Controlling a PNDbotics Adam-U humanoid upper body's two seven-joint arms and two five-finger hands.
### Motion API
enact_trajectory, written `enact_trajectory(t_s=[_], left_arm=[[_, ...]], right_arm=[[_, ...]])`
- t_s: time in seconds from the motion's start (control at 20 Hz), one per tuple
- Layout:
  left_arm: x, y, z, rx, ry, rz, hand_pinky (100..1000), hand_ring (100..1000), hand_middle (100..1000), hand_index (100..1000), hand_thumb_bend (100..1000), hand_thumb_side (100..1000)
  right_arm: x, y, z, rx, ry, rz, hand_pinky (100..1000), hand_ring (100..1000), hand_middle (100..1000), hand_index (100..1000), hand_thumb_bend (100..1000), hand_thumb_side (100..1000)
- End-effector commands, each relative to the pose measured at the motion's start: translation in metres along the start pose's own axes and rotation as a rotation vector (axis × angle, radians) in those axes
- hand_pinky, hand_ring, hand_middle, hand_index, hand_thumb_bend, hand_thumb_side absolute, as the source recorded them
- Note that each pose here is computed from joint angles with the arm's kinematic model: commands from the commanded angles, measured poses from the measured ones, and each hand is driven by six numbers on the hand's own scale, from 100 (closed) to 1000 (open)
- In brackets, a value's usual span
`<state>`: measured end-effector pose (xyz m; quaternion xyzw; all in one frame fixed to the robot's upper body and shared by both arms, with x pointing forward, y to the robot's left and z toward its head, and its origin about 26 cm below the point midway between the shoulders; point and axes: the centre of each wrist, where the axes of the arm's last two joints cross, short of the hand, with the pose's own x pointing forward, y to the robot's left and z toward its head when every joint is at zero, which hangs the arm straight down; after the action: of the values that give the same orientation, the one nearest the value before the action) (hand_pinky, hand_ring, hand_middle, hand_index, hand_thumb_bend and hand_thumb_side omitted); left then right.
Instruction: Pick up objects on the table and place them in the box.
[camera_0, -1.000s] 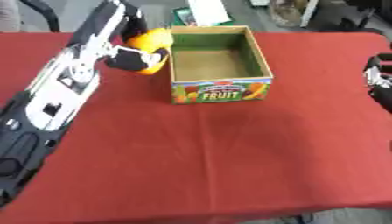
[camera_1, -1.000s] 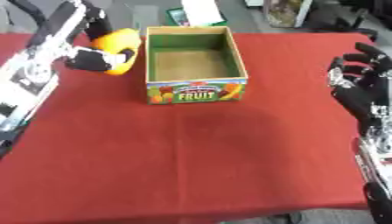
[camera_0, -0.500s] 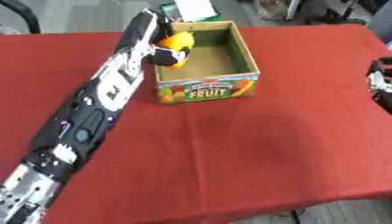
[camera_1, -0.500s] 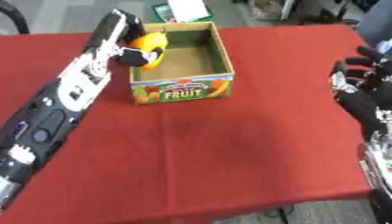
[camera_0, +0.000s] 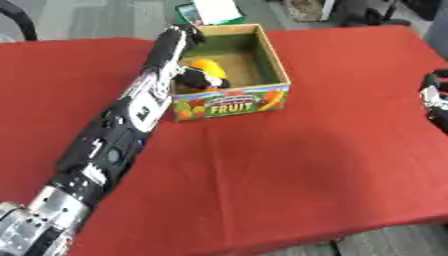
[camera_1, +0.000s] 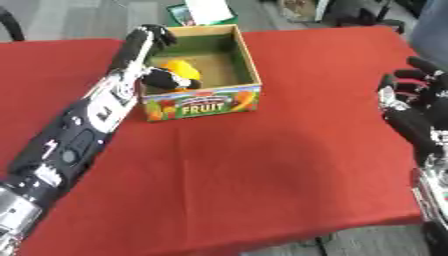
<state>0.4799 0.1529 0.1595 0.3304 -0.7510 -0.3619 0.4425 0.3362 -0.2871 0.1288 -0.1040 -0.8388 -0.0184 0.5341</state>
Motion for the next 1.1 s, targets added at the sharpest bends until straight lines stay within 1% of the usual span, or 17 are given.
enact_trajectory(t_s=[0.05,0.15,0.2,0.25,0.3,0.35,0.5,0.6,0.7,0.85,1.0,1.1], left_arm=[[0.01,0.019,-0.007,0.058,-0.058,0.009,642,677,628,690,1000,443],[0.014,0.025,-0.005,0.084,-0.076,0.042,631,652,604,679,1000,434],[0.016,0.029,-0.004,0.097,-0.084,0.061,625,634,592,673,941,425],[0.018,0.035,-0.001,0.116,-0.09,0.078,622,628,582,668,873,411],[0.021,0.043,0.003,0.136,-0.099,0.108,618,625,578,665,823,409],[0.022,0.05,0.008,0.154,-0.104,0.143,613,621,574,663,794,404],[0.023,0.076,0.031,0.197,-0.095,0.243,605,618,569,656,762,393],[0.019,0.09,0.05,0.199,-0.084,0.305,601,616,568,658,739,390],[0.011,0.1,0.072,0.198,-0.067,0.36,599,614,566,659,723,377],[-0.004,0.107,0.102,0.203,-0.014,0.414,592,609,560,654,707,356],[-0.022,0.102,0.126,0.219,0.059,0.483,583,601,552,643,694,339],[-0.031,0.099,0.138,0.237,0.101,0.517,581,598,550,640,688,333]], right_arm=[[0.006,-0.003,-0.004,0.0,-0.022,-0.004,630,618,636,809,184,107],[0.005,-0.003,-0.004,-0.003,-0.02,-0.003,630,618,635,808,184,107],[0.005,-0.004,-0.003,-0.005,-0.019,-0.003,630,618,634,808,207,100],[0.004,-0.004,-0.003,-0.007,-0.018,-0.002,630,618,635,808,184,107],[0.004,-0.004,-0.003,-0.007,-0.017,-0.002,630,618,635,808,184,106],[0.004,-0.004,-0.003,-0.008,-0.016,-0.002,630,618,635,808,184,106],[0.002,-0.005,-0.002,-0.014,-0.011,0.0,630,618,635,809,184,105],[0.001,-0.006,-0.002,-0.019,-0.01,0.002,630,618,635,809,184,105],[0.001,-0.007,-0.002,-0.025,-0.012,0.002,631,618,635,809,183,104],[0.001,-0.009,-0.002,-0.031,-0.013,0.004,631,618,635,809,182,105],[0.001,-0.009,-0.002,-0.036,-0.015,0.004,631,618,635,809,182,106],[0.002,-0.009,-0.003,-0.035,-0.018,0.003,631,618,635,810,182,106]])
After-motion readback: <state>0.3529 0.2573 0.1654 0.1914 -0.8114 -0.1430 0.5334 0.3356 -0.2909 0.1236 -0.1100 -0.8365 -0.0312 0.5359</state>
